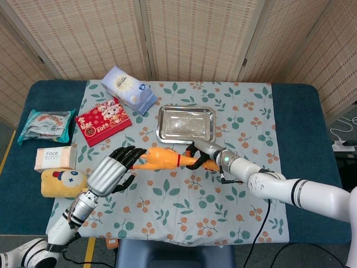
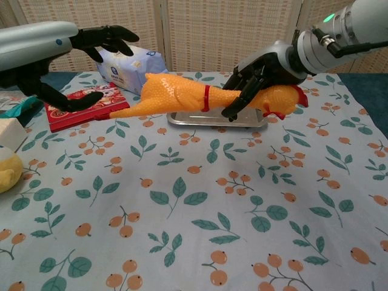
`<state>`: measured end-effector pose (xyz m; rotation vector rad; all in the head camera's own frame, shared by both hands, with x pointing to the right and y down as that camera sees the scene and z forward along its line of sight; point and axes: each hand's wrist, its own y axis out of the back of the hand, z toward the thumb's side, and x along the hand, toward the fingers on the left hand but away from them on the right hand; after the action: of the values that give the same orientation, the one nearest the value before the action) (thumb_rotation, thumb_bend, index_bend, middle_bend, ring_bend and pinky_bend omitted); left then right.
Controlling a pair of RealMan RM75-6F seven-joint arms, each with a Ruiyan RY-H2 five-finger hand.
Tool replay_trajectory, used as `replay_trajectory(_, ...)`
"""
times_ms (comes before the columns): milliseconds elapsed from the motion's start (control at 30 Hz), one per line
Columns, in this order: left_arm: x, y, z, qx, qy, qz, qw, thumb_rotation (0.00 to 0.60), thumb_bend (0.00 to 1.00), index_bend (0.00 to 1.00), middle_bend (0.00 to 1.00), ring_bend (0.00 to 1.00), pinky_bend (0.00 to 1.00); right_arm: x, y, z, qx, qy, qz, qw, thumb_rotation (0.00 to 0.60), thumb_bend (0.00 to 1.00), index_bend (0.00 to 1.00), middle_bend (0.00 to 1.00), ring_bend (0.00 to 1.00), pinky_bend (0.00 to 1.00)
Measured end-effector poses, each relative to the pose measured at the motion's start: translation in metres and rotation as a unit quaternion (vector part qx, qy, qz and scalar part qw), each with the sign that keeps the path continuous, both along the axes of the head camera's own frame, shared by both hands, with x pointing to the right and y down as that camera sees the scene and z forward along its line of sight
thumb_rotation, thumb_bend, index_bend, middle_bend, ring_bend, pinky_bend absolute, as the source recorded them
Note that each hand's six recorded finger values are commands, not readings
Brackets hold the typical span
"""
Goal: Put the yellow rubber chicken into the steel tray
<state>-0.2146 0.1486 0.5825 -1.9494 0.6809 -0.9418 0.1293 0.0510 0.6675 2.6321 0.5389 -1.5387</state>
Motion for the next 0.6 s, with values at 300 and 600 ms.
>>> replay_trajectory(300, 0.046, -0.007, 0.015, -0.001, -0.006, 0.002, 1.0, 0.6, 0.38, 0.03, 0.13, 0.1, 0.21, -0.015, -0.003, 0.001, -0.013, -0.013, 0.048, 0.9987, 0.6, 0.47, 0.92, 0.58, 0.84, 1.0)
replay_trajectory(600, 0.054, -0.019, 0.035, 0.019, -0.02, -0.021, 0.9994, 0.6, 0.38, 0.02, 0.13, 0.09, 0.21, -0.038, 0.001, -0.005, -0.034, -0.025, 0.06, 0.9973, 0.6, 0.47, 0.92, 0.58, 0.84, 1.0)
